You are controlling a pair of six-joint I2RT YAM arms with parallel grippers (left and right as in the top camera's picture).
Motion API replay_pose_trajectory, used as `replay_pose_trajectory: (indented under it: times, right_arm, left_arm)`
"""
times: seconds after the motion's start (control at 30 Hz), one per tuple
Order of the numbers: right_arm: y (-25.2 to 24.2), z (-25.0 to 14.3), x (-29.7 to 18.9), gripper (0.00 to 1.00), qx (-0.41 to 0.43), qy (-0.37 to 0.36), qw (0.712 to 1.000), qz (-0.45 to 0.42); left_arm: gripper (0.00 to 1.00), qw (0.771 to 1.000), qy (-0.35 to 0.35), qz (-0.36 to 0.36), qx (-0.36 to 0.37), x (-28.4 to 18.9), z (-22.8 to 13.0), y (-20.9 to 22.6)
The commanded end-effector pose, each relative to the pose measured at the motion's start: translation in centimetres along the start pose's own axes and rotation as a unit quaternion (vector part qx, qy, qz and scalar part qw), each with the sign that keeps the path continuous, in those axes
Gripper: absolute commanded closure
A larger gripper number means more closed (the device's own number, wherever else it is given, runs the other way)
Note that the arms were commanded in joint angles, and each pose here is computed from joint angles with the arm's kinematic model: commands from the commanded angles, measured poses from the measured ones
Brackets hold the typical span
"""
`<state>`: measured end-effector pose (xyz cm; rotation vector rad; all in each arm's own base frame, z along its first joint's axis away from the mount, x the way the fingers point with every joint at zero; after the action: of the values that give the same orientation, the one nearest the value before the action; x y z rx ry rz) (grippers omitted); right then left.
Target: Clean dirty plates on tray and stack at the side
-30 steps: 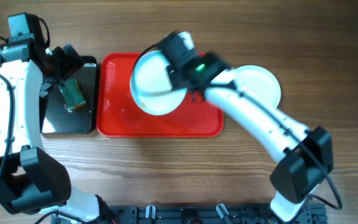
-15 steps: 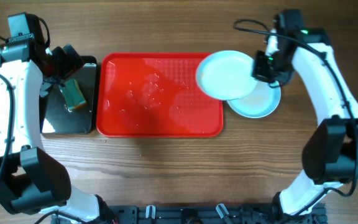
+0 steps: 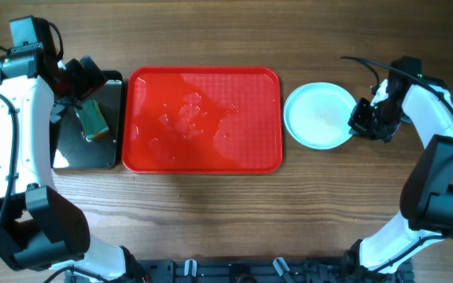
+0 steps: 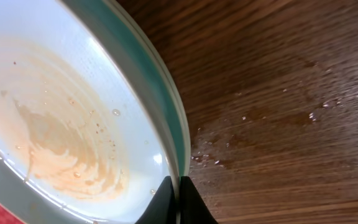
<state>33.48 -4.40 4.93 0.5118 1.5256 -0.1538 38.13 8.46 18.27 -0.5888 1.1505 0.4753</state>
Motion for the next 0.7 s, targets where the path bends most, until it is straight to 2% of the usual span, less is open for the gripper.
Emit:
replay_pose_trajectory:
  times: [0.0,0.1,0.2,0.27,0.4,0.47,0.5,0.67]
  right_arm:
    - [0.9,-0.6,0.0,0.73,-0.022,0.010,1.000,0.018]
    - [1.0,0.1,-1.1,0.59,-0.019,-0.002,1.000,0.015]
    - [2.4,1.2,-5.3,0.59,-0.024,-0.040,0.999,0.023]
    - [3.8,1.0,-10.3,0.57,-0.064,-0.084,0.994,0.036]
    - [5.0,-2.4,-18.1,0.55,-0.091,-0.148,0.984,0.050]
    - [5.8,-5.2,-20.9,0.36,-0.103,-0.171,0.977,0.078]
    - [6.4,-6.9,-22.3,0.00,-0.109,-0.182,0.972,0.099]
    - [7.0,-12.9,-27.5,0.00,-0.143,-0.268,0.943,0.133]
  left_arm:
    - [0.00,1.000,0.002,-0.007,0.002,-0.1,0.0,-0.3]
    - [0.00,1.000,0.002,-0.007,0.002,-0.1,0.0,-0.3]
    - [0.00,1.000,0.002,-0.007,0.002,-0.1,0.0,-0.3]
    - [0.00,1.000,0.002,-0.007,0.002,-0.1,0.0,-0.3]
    - [0.00,1.000,0.002,-0.007,0.002,-0.1,0.0,-0.3]
    - [0.00,1.000,0.002,-0.007,0.002,-0.1,0.0,-0.3]
    - [0.00,1.000,0.002,-0.007,0.002,-0.1,0.0,-0.3]
    - [0.00,1.000,0.002,-0.007,0.002,-0.1,0.0,-0.3]
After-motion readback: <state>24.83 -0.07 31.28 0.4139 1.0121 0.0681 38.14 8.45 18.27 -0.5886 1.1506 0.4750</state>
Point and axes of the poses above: each gripper's point midway between its finger pads, its own x axis out along the fingers, its own y axis along the line the jaws close on, z = x × y, the point moved 2 cm from there along -x, back along the fingers, and after that the axes turned 3 degrees about -x, right-handed, at the moved point
